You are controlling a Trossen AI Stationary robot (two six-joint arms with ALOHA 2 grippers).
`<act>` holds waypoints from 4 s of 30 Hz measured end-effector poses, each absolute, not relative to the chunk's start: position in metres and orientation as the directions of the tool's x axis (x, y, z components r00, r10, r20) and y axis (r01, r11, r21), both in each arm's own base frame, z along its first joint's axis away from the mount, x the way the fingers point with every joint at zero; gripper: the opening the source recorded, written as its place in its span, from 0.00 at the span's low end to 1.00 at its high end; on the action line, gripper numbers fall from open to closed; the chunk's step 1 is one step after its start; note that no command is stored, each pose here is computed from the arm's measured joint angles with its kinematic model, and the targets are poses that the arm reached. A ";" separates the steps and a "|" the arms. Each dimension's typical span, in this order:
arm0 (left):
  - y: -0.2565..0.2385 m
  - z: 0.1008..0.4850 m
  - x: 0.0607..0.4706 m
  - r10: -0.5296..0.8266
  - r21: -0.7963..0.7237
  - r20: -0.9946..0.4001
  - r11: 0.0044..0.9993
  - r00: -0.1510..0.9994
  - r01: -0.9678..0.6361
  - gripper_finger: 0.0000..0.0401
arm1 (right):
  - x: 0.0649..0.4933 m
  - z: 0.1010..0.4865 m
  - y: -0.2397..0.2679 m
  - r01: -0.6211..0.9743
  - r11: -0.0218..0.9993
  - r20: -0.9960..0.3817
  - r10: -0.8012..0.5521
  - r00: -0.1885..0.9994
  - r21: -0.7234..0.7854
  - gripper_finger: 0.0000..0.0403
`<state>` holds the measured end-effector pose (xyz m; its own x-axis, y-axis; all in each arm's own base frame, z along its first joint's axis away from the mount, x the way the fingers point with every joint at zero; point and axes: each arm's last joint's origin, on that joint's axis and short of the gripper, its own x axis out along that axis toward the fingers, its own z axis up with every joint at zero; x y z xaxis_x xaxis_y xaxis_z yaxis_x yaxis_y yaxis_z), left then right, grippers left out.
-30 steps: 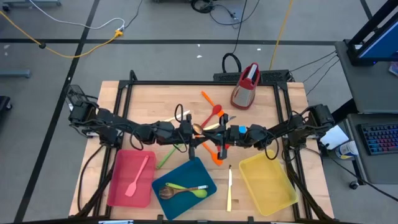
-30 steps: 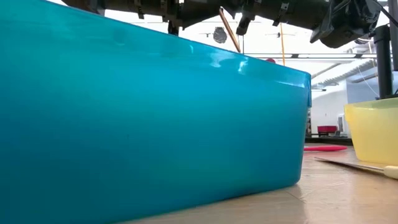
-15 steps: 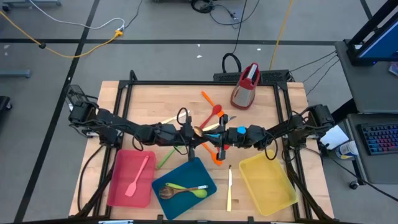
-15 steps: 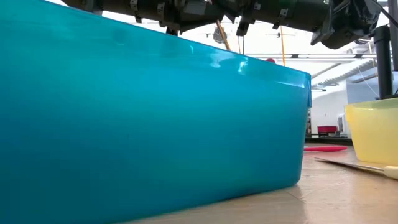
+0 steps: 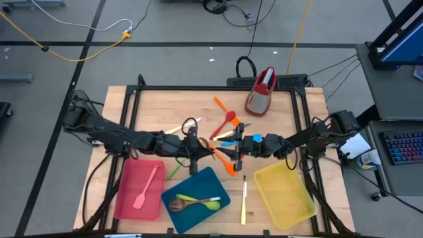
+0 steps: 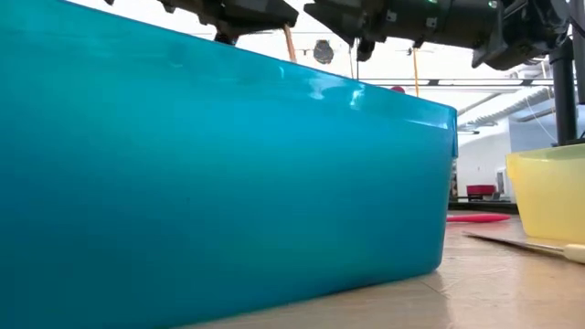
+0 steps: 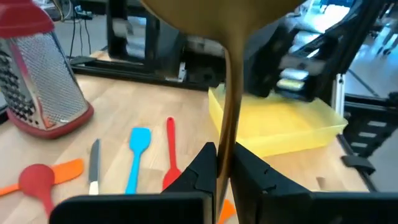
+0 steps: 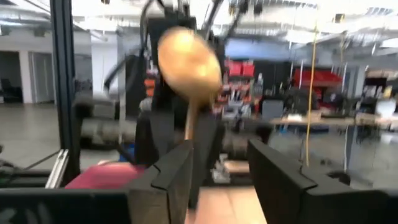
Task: Pick & Place Kitchen Items
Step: Put the gold serving spoon into the blue bin, then put the red serving spoon into the blue bin
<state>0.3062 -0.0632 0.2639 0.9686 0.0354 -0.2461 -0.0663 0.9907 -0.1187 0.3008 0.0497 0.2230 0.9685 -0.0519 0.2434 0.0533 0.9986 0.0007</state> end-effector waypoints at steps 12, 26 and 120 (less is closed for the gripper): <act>-0.089 0.261 0.281 -0.149 -0.335 -0.410 0.942 0.900 0.003 0.06 | 0.281 0.210 0.040 0.083 0.996 0.169 -0.075 0.983 -0.044 0.39; -0.135 0.236 0.266 -0.180 -0.375 -0.559 0.926 0.810 -0.053 0.06 | 0.284 0.207 0.017 0.151 0.989 0.128 -0.150 0.980 0.005 0.40; -0.168 0.233 0.365 -0.042 -0.229 -0.808 0.941 0.588 -0.247 0.31 | 0.280 0.170 0.041 0.064 0.996 -0.241 -0.047 0.970 0.067 0.58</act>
